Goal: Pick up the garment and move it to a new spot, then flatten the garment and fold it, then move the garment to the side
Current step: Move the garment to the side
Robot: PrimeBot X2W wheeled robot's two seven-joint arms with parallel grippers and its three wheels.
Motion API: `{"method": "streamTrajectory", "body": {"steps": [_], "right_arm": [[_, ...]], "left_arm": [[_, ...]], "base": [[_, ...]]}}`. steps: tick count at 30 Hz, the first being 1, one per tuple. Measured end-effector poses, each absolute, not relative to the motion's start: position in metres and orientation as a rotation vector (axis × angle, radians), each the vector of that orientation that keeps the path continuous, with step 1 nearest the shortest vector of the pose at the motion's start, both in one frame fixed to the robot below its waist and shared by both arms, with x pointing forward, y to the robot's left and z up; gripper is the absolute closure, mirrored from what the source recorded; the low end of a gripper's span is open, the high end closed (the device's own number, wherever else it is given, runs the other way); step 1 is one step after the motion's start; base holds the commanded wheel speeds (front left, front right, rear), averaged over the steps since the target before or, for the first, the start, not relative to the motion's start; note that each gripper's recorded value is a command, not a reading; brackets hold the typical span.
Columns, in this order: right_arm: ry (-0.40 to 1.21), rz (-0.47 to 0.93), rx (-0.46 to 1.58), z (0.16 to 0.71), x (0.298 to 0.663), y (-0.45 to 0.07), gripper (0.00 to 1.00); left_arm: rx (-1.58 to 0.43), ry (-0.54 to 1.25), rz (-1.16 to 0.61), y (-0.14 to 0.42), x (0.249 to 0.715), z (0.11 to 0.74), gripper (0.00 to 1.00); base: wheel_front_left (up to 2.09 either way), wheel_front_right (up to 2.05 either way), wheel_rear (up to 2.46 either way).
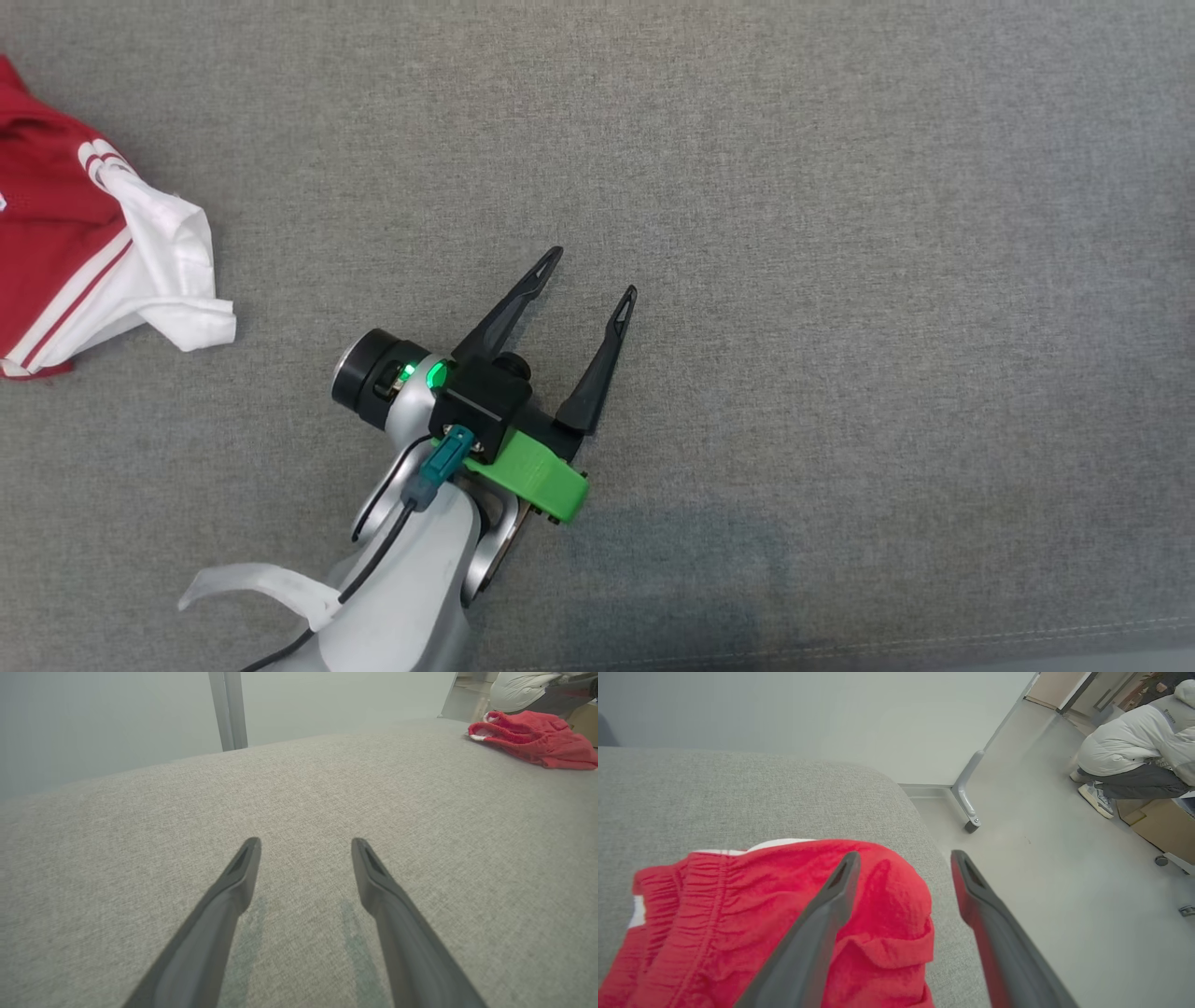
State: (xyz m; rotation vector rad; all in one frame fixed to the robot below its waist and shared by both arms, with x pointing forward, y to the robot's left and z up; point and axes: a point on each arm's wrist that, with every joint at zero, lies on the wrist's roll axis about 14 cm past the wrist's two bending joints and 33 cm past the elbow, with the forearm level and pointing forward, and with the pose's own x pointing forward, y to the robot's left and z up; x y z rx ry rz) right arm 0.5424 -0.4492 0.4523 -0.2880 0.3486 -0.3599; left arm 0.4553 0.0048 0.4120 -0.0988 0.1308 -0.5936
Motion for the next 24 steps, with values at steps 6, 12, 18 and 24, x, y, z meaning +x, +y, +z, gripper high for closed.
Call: {"method": "streamTrajectory", "body": {"steps": [6,12,18,24], "right_arm": [[0.22,-0.325,-0.254,0.483,0.56,-0.427,0.0],[0.089,-0.195,-0.189,0.499,0.568,-0.362,0.0],[0.029,-0.07,-0.089,0.496,0.556,-0.295,0.0],[-0.004,0.062,-0.011,0.493,0.531,-0.226,0.0]], "left_arm": [[-0.099,0.106,-0.553,0.014,0.457,0.425,0.0],[-0.092,0.093,-0.486,0.032,0.452,0.435,0.0],[-0.097,0.089,-0.398,0.058,0.442,0.445,0.0],[-0.094,0.066,-0.303,0.089,0.429,0.459,0.0]], "base": [[0.0,0.0,0.0],[0.0,0.0,0.0],[0.0,0.0,0.0],[0.0,0.0,0.0]]}}
